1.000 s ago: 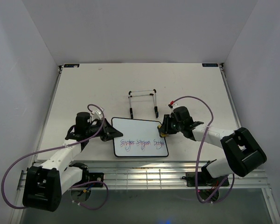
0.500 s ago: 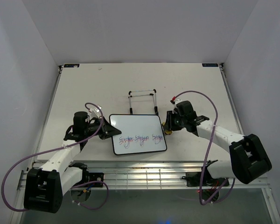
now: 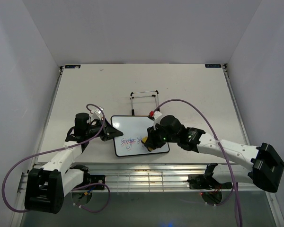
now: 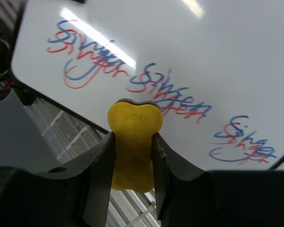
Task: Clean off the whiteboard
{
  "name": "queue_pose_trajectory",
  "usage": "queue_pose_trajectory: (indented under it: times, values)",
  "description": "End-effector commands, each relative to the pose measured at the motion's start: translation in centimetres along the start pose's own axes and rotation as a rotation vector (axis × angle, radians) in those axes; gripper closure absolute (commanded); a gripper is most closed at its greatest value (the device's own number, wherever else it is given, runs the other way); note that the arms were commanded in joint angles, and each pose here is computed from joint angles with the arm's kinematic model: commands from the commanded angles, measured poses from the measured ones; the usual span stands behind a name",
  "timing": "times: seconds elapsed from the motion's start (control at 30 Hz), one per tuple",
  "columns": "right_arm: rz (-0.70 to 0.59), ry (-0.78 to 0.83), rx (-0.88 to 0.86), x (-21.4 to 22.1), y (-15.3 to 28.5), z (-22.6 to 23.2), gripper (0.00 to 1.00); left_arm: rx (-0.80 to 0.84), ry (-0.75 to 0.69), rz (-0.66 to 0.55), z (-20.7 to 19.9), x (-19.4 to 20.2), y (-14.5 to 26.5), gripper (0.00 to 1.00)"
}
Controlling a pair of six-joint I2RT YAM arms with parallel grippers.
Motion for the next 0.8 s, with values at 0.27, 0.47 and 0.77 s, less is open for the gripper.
queue_pose_trajectory:
  times: [0.27, 0.47, 0.77]
  values:
    - [-0.082, 0.159, -0.131, -1.2, -2.3, 9.2, 0.66, -0.011, 0.032, 0.033, 1.1, 0.2, -0.6, 1.0]
    - [-0.05, 0.208, -0.149, -1.7, -4.8, 11.7, 0.66, -0.009, 0.032, 0.039, 1.2, 0.2, -0.6, 1.0]
    - [0.012, 0.231, -0.144, -1.3, -7.8, 12.8, 0.66, 0.006, 0.021, 0.046, 1.1, 0.3, -0.6, 1.0]
Point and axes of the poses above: each gripper's point midway between its finger pads, its own y axis back along the fingers, its own z axis along the line the jaws close on, x = y × z, the point moved 10 cm from there along y, back along the fingers, and after that the axes turned 14 degrees about -y, right-handed, at the moved point
